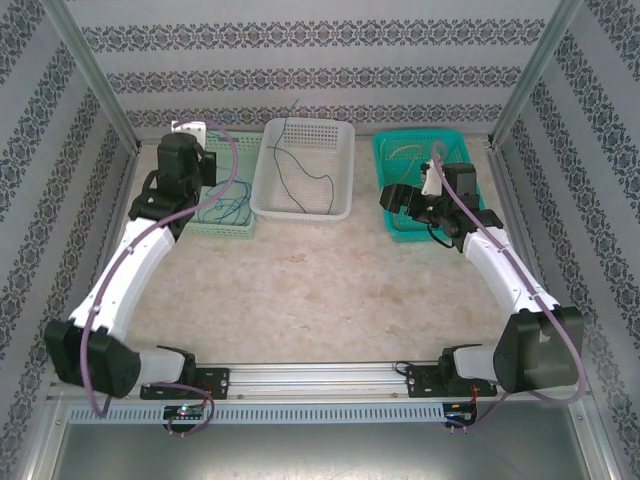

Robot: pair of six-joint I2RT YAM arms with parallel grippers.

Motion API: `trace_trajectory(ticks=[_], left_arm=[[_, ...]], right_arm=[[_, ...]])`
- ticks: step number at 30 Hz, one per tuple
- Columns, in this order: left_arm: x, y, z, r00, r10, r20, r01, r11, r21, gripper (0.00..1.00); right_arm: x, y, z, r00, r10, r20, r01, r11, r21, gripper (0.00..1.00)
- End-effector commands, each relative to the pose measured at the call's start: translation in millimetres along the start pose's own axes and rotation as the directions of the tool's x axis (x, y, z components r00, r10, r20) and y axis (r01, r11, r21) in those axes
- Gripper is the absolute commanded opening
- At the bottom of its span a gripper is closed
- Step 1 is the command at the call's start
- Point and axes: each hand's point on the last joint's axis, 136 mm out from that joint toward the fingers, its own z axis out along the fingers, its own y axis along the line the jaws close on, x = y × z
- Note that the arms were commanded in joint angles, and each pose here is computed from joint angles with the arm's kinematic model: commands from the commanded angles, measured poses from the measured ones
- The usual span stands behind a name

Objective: Untangle the cables

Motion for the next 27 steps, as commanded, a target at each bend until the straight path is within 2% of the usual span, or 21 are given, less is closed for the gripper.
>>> trace_trajectory(ticks=[1,5,9,13,20,27], left_arm=[[-8,23,13,0.997,-0.076,0.025,0.077,0.996,-0.043,0.00],[-33,44,17,0.987,-0.135,0.086,0.141,0.988,-0.067,0.00],[-65,46,9,0.975,-0.154,0.160,0.162,0.986,-0.042,0.00],[-74,43,20,0.978,-0.149,0.146,0.154,0.988,-0.026,0.00],[-25,15,88,0.989,-0.145,-0.021,0.146,0.989,0.030,0.00],[34,-5,127,0.974,-0.142,-0.174,0.152,0.987,0.046,0.00]], right_arm=[[-1,-3,-5,0.999,-0.026,0.018,0.026,1.000,0.001,0.90],[0,-8,-9,1.000,-0.023,0.019,0.023,1.000,0.015,0.90],[1,-13,-10,1.000,-0.014,0.019,0.014,1.000,0.024,0.90],[5,-16,-8,1.000,-0.005,0.014,0.005,1.000,0.027,0.90],[8,-20,-10,1.000,0.003,0.001,-0.003,0.999,0.036,0.90],[11,-26,-12,1.000,0.011,-0.006,-0.010,0.999,0.054,0.90]])
